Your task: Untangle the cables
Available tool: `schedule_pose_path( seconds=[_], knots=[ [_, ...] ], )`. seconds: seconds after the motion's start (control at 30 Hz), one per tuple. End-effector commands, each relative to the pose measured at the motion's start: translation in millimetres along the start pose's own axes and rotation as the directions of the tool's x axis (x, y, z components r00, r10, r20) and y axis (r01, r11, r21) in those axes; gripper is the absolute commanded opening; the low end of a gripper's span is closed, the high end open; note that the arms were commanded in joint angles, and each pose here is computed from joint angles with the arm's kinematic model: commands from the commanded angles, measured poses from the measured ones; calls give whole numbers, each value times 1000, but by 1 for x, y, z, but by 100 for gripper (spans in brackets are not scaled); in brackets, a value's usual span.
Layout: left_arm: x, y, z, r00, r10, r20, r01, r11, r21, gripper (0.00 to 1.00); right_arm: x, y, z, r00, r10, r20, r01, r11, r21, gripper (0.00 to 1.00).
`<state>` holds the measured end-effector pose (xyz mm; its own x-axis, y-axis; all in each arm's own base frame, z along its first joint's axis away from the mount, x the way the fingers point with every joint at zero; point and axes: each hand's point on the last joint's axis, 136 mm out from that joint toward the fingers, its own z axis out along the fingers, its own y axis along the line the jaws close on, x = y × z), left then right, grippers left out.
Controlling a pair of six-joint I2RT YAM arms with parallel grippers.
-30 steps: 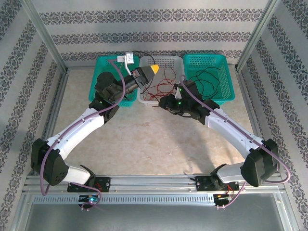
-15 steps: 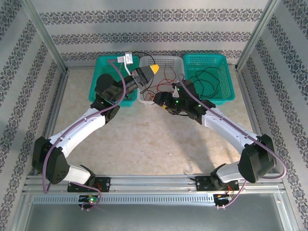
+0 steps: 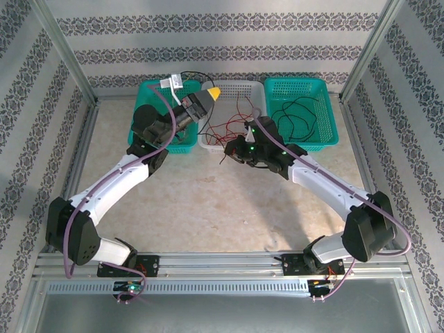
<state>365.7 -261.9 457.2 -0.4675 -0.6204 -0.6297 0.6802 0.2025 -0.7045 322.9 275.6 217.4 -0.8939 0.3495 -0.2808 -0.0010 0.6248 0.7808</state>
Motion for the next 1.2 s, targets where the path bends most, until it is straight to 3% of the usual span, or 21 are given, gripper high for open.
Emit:
schedule_pose_path(
  seconds=[0.0,0.07,0.17,0.27,0.4,0.53,0.67,0.83,0.9,1.03,1.17],
  knots=[
    [-29,25,-23,995,56,85,-39,980,-193,0,-6,-15,-22,998,-45,43,42,996,73,0],
    [-43,58,-48,988,85,131,-25,914,-404,0,-10,-25,-33,996,-66,61,59,991,117,0],
    [-57,104,-99,973,108,203,50,761,-646,0,-16,-34,-52,990,-100,95,83,982,169,0],
    [-60,135,-140,958,83,274,155,657,-738,0,-26,-39,-73,981,-131,144,99,972,211,0],
    [-49,151,-156,966,54,253,173,593,-786,0,-41,-34,-105,959,-168,227,115,967,227,0],
    [-32,159,-145,981,-23,194,168,609,-775,0,-55,-13,-135,922,-245,301,176,955,240,0],
    [-18,161,-122,983,-114,142,181,674,-716,1,-70,9,-163,878,-315,361,226,937,266,0],
    [-4,158,-100,984,-169,64,169,731,-661,49,-98,44,-203,814,-351,463,255,932,259,0],
    [1,161,-97,982,-182,40,162,731,-662,62,-113,54,-218,794,-338,505,247,939,241,0],
    [6,159,-97,983,-181,23,153,746,-648,73,-148,69,-246,760,-298,578,222,954,200,0],
    [9,152,-98,985,-170,-11,124,761,-637,75,-187,75,-276,693,-321,645,195,945,261,0]
  ],
)
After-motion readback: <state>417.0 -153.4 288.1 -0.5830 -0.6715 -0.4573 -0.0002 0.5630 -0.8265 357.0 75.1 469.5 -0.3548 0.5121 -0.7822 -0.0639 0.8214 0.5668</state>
